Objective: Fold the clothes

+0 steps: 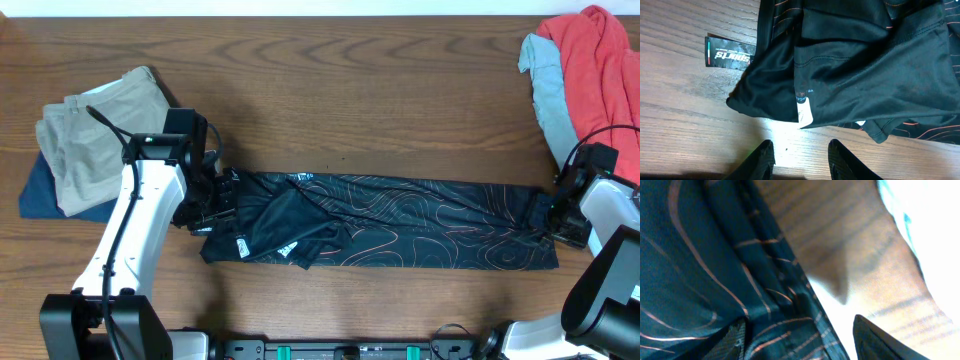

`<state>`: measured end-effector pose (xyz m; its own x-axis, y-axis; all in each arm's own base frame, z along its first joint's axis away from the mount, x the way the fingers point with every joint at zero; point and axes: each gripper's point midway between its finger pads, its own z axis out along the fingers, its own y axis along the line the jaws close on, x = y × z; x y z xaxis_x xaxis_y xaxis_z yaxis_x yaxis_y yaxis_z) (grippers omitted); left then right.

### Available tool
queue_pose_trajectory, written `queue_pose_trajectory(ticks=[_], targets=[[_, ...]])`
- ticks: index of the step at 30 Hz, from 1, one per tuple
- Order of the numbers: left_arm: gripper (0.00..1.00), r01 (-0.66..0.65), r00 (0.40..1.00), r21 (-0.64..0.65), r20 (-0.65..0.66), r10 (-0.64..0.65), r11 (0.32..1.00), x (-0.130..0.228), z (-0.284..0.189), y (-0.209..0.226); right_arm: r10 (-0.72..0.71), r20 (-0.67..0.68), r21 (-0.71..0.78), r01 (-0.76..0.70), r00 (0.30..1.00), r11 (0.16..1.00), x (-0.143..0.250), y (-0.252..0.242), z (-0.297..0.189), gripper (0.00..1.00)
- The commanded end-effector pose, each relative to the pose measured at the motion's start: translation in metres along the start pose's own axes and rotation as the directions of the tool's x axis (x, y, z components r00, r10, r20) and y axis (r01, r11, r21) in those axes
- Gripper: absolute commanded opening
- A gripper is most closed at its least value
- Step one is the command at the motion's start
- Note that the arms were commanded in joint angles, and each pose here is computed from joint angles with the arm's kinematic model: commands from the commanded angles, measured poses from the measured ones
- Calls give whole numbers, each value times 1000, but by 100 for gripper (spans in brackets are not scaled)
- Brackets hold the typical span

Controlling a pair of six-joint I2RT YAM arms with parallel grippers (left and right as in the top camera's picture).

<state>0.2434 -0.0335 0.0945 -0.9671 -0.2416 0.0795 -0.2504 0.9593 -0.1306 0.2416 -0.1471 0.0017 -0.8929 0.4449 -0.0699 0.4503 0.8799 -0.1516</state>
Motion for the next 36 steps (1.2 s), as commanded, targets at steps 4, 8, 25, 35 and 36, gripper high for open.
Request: queue_pose_trajectory(ticks=[4, 8, 25, 35, 36], targets=[[38, 15, 1000, 0, 5, -15, 1000, 1, -2, 1, -51, 5, -30, 51, 999, 998, 9, 5, 9, 66], [38, 15, 1000, 0, 5, -15, 1000, 1, -2, 1, -69, 7, -57, 69, 998, 996, 17, 11, 18, 64], [38, 15, 1000, 0, 4, -15, 1000, 1, -2, 1, -135, 15, -189, 136, 991, 972, 27, 35, 23, 54], [38, 15, 1000, 0, 5, -15, 1000, 1, -2, 1, -31, 40, -188, 38, 999, 981, 13, 34, 20, 1], [38, 15, 1000, 0, 4, -15, 1000, 1, -2, 1, -7, 37, -189, 14, 999, 982, 10, 34, 17, 1]])
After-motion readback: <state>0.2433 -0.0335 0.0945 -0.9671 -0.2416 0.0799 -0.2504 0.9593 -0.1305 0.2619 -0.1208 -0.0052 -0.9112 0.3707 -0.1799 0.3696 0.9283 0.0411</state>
